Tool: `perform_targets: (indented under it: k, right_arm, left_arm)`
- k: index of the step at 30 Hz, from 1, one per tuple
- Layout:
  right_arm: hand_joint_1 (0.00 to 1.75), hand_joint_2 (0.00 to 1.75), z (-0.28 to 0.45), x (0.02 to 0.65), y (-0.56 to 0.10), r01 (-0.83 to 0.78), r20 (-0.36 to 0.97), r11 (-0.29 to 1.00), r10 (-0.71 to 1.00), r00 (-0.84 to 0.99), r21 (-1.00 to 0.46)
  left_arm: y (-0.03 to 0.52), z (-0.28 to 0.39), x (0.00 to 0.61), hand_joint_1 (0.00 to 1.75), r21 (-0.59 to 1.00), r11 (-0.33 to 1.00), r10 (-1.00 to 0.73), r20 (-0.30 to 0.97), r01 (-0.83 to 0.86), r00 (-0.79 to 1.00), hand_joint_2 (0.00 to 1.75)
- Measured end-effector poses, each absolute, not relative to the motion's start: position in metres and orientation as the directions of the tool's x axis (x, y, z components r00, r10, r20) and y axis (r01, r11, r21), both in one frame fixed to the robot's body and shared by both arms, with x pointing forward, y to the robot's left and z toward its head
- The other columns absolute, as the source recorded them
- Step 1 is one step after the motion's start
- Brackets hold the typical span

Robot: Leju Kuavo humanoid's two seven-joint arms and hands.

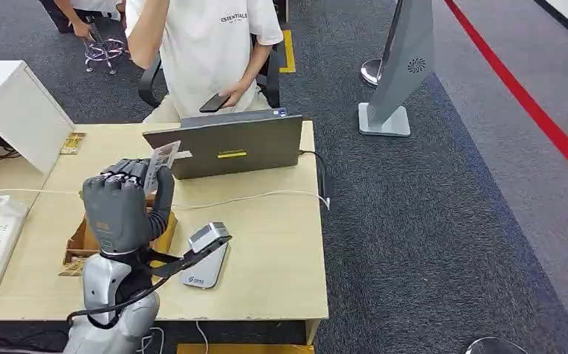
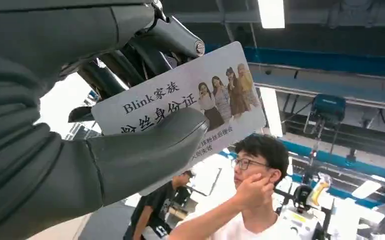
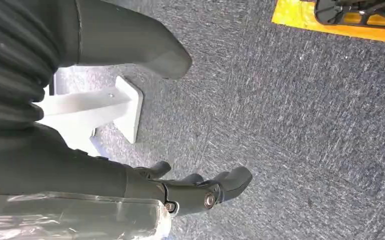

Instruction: Pass the card to the sensor for recognition and then transmit it.

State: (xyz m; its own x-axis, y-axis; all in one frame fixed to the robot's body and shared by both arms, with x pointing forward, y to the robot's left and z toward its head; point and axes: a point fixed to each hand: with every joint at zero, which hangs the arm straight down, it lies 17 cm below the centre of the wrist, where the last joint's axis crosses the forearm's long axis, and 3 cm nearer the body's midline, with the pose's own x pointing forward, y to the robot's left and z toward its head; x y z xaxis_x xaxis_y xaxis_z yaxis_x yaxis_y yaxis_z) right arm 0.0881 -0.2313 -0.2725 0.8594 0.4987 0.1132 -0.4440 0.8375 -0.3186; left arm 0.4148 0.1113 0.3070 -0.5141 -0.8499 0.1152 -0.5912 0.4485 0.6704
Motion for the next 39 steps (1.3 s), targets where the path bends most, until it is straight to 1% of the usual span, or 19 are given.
perform_targets:
  k: [3, 7, 11, 15, 19, 27, 39]
  right_arm:
    - [0.00, 1.75, -0.273, 0.088, -0.232, -0.434, 0.113, 0.843, 0.488, 0.865, -0.318]
    - [0.00, 1.75, -0.273, 0.086, -0.234, -0.405, 0.110, 0.856, 0.459, 0.882, -0.322]
    - [0.00, 1.75, -0.273, 0.085, -0.235, -0.404, 0.105, 0.856, 0.457, 0.884, -0.324]
    - [0.00, 1.75, -0.273, 0.085, -0.236, -0.404, 0.102, 0.854, 0.457, 0.884, -0.326]
    - [0.00, 1.75, -0.273, 0.084, -0.236, -0.406, 0.097, 0.854, 0.457, 0.884, -0.326]
    - [0.00, 1.75, -0.273, 0.084, -0.237, -0.403, 0.094, 0.855, 0.454, 0.886, -0.327]
    - [0.00, 1.75, -0.273, 0.082, -0.238, -0.396, 0.090, 0.858, 0.445, 0.891, -0.327]
  left_arm:
    - [0.103, 0.291, 0.413, 1.75, 0.708, 0.465, -0.835, 0.151, -0.531, -0.530, 1.75]
    - [0.093, 0.260, 0.408, 1.75, 0.755, 0.496, -0.816, 0.236, -0.428, -0.528, 1.75]
    - [0.087, 0.212, 0.402, 1.75, 0.783, 0.552, -0.783, 0.368, -0.287, -0.502, 1.75]
    - [0.081, 0.173, 0.392, 1.75, 0.799, 0.567, -0.768, 0.425, -0.199, -0.480, 1.75]
    - [0.075, 0.150, 0.388, 1.75, 0.819, 0.555, -0.771, 0.438, -0.149, -0.463, 1.75]
    - [0.074, 0.125, 0.385, 1.75, 0.852, 0.514, -0.797, 0.429, -0.102, -0.425, 1.75]
    - [0.082, 0.101, 0.387, 1.75, 0.903, 0.420, -0.862, 0.366, -0.089, -0.352, 1.75]
